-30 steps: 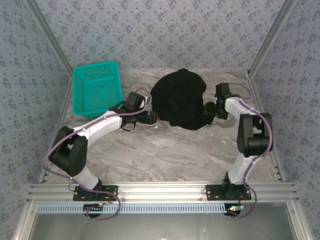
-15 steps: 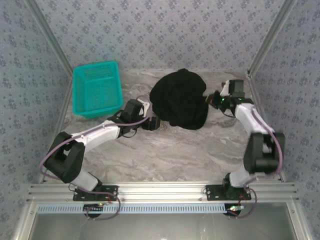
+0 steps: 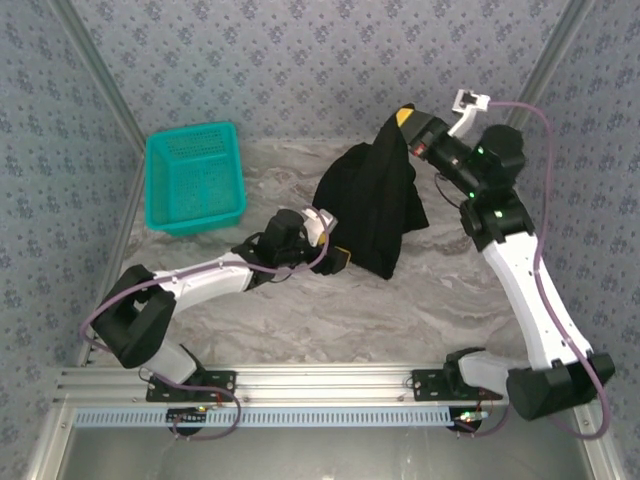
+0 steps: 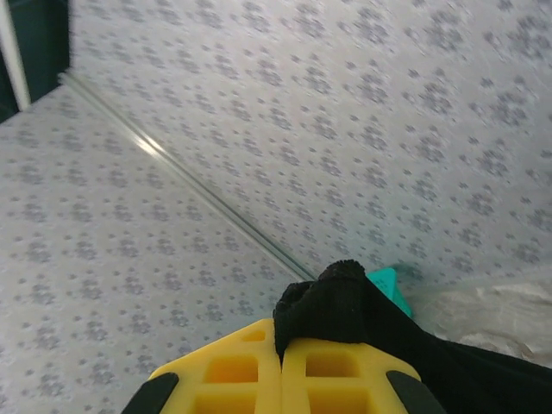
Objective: Fold the inside-out t-shirt
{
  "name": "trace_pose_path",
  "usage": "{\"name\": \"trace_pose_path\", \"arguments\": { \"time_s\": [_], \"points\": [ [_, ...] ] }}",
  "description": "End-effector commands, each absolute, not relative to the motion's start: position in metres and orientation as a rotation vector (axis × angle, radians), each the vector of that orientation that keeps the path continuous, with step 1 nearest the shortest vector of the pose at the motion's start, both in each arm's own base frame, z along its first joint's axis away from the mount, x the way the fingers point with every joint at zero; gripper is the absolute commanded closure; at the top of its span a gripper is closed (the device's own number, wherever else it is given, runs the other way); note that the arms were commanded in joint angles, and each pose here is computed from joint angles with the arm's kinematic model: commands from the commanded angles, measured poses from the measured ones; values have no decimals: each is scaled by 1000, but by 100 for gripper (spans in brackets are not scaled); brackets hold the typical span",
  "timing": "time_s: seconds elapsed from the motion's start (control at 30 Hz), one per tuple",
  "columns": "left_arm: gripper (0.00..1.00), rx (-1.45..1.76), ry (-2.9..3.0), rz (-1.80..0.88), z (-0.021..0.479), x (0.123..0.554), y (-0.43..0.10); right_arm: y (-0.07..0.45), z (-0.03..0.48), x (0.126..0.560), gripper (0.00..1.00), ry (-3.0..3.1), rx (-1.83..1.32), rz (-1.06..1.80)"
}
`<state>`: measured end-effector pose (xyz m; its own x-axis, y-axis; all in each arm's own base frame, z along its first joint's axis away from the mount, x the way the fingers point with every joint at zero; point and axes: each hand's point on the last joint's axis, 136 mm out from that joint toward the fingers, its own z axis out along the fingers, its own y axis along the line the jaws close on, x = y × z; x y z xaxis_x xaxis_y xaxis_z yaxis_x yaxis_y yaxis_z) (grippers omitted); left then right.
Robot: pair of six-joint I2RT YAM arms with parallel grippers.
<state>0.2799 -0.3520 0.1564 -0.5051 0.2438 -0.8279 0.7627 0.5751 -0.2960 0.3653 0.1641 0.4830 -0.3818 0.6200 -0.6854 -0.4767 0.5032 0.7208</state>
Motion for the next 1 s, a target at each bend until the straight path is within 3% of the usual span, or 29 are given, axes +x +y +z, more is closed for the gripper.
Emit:
{"name": "trace_pose_path", "arguments": {
  "time_s": [0.0,0.13,0.33,0.5,0.7,0.87,0.97],
  "points": [
    [20,847,1952,-868,169,269,-372,169,504,371,100,1544,146,1142],
    [27,864,1937,-846,169,251,-397,175,507,376,100,1546,152,1085],
    [23,924,1971,-661,133,229,-406,173,489,394,100,1605,182,1008],
    [17,929,2018,-479,91,247,-426,167,470,405,100,1642,216,986],
    [16,903,2038,-346,68,278,-453,160,462,410,100,1656,237,975],
    [18,949,2060,-346,44,284,-474,155,457,413,100,1661,251,972],
    [28,956,2102,-318,27,285,-474,150,455,414,100,1661,264,973]
  ]
}}
